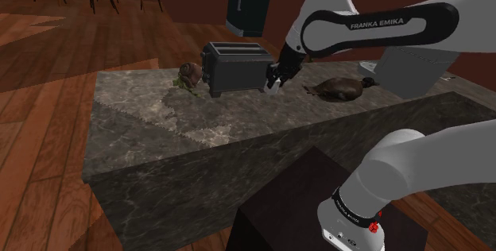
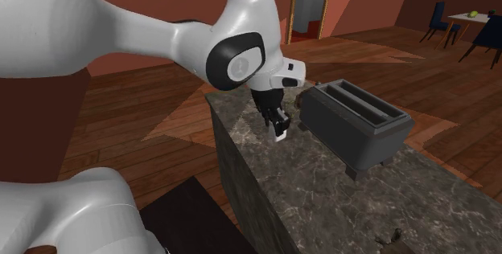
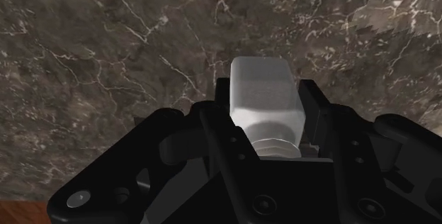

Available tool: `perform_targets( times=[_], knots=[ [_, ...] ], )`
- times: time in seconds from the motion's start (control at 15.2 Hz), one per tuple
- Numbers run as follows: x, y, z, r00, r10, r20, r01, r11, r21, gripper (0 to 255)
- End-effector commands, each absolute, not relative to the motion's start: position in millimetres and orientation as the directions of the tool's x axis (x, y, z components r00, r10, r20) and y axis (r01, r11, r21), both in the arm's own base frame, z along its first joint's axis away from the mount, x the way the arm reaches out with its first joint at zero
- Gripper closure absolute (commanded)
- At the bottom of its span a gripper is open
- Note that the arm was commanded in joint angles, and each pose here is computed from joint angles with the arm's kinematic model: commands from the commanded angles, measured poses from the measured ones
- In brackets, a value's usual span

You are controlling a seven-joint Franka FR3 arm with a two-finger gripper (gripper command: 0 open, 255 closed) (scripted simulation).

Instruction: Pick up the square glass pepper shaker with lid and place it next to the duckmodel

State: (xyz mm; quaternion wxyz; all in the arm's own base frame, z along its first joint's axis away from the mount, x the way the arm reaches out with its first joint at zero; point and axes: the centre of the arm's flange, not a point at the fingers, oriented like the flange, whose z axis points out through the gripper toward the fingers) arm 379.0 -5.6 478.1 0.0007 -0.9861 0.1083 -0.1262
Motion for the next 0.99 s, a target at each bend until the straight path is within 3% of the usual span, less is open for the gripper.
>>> perform_targets(
  times=[0.0,0.92],
  knots=[
    [379,-5,488,0.945,-0.214,0.248,-0.214,-0.977,-0.029,255],
    [428,-142,502,0.945,-0.214,0.248,-0.214,-0.977,-0.029,255]
  ],
)
